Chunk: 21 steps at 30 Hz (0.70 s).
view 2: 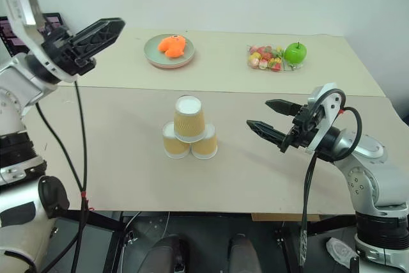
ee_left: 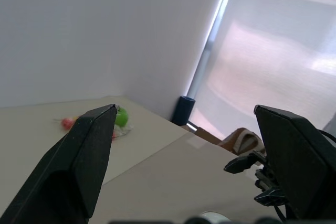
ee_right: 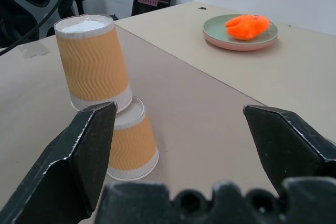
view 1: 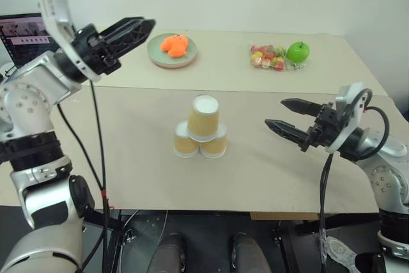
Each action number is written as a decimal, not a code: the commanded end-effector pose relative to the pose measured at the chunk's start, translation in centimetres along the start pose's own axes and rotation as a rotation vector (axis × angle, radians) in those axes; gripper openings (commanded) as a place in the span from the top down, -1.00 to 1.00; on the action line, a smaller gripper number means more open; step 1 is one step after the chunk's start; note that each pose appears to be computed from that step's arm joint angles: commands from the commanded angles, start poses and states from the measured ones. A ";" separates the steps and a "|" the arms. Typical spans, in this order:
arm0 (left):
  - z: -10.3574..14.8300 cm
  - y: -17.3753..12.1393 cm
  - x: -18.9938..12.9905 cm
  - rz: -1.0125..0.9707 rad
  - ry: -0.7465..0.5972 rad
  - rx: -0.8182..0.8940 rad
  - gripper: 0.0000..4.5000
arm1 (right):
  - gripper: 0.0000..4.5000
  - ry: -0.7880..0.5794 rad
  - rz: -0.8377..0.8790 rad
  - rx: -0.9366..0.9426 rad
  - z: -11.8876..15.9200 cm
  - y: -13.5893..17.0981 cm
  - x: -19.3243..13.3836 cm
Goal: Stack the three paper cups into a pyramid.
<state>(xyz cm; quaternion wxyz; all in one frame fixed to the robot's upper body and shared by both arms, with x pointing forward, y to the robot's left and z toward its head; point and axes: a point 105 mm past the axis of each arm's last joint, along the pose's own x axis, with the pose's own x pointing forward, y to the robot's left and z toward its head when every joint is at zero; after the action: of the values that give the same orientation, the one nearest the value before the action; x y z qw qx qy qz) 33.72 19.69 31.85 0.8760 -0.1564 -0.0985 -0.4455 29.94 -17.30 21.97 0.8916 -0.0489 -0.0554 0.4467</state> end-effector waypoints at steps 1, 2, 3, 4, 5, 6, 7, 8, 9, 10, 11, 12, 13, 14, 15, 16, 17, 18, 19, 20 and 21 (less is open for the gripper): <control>-1.8 1.8 -2.9 0.143 0.046 0.019 -0.99 | -1.00 -0.047 0.005 -0.044 1.3 -0.1 -0.1; -3.0 2.6 -3.9 0.203 0.074 0.024 -0.99 | -1.00 -0.047 0.007 -0.041 1.2 -0.2 0.0; -3.8 3.2 -4.7 0.244 0.093 0.030 -0.99 | -1.00 -0.047 0.009 -0.040 1.2 -0.1 0.0; -5.0 4.0 -5.7 0.307 0.117 0.015 -0.99 | -1.00 -0.045 0.006 -0.042 1.2 -0.2 -0.1; -6.0 5.0 -6.7 0.387 0.128 0.033 -0.99 | -1.00 -0.041 -0.005 -0.044 1.2 -0.4 -0.2; -6.6 5.6 -7.4 0.439 0.133 0.048 -0.99 | -1.00 -0.038 -0.014 -0.046 1.2 -0.6 -0.3; -7.1 6.4 -8.1 0.512 0.130 0.063 -0.99 | -1.00 -0.041 -0.029 -0.048 1.2 -0.8 -0.5; -8.3 7.3 -9.0 0.598 0.139 0.101 -0.99 | -1.00 -0.035 -0.096 -0.047 0.8 -1.7 -1.0; -9.2 8.1 -9.7 0.687 0.131 0.121 -0.99 | -1.00 -0.034 -0.170 -0.055 0.3 -2.6 -1.6; -10.0 8.7 -10.5 0.779 0.133 0.158 -0.99 | -1.00 -0.032 -0.253 -0.053 -0.2 -3.5 -2.2; -10.4 8.9 -10.8 0.838 0.124 0.195 -0.99 | -1.00 -0.018 -0.324 -0.041 -0.9 -4.3 -2.7; -10.4 9.0 -11.0 0.871 0.112 0.219 -0.99 | -1.00 -0.009 -0.364 -0.032 -1.3 -4.6 -3.0; -10.8 8.8 -10.7 0.865 0.102 0.185 -0.99 | -1.00 -0.008 -0.424 -0.051 -1.7 -5.1 -3.6; -10.8 8.5 -10.5 0.871 0.072 0.188 -0.99 | -1.00 -0.008 -0.527 -0.027 -2.5 -6.1 -4.7; -10.9 8.4 -10.4 0.876 0.054 0.172 -0.99 | -1.00 -0.012 -0.629 -0.021 -3.1 -6.9 -5.9; -11.0 8.3 -10.3 0.881 0.041 0.163 -0.99 | -1.00 -0.013 -0.697 -0.016 -3.6 -7.3 -6.8; -11.0 8.2 -10.4 0.889 0.030 0.174 -0.99 | -1.00 0.005 -0.793 -0.030 -4.4 -7.9 -8.1; -11.0 8.1 -10.4 0.891 0.024 0.179 -0.99 | -1.00 0.018 -0.849 -0.049 -4.8 -8.1 -8.9; -11.3 8.1 -10.5 0.897 0.020 0.167 -0.99 | -1.00 0.025 -0.933 -0.041 -5.7 -8.3 -10.3; -11.6 8.1 -10.5 0.908 0.020 0.166 -0.99 | -1.00 0.038 -1.009 -0.060 -6.5 -8.1 -11.6; -11.8 8.2 -10.7 0.925 0.018 0.164 -0.99 | -1.00 0.043 -1.053 -0.054 -7.1 -7.8 -12.5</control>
<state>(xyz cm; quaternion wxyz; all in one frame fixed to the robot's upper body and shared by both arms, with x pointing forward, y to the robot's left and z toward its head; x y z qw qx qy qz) 34.84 27.79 15.04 0.9927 -0.1184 -0.0204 -0.0121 30.83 -30.55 14.45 0.9989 -0.0288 -0.0352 -0.0098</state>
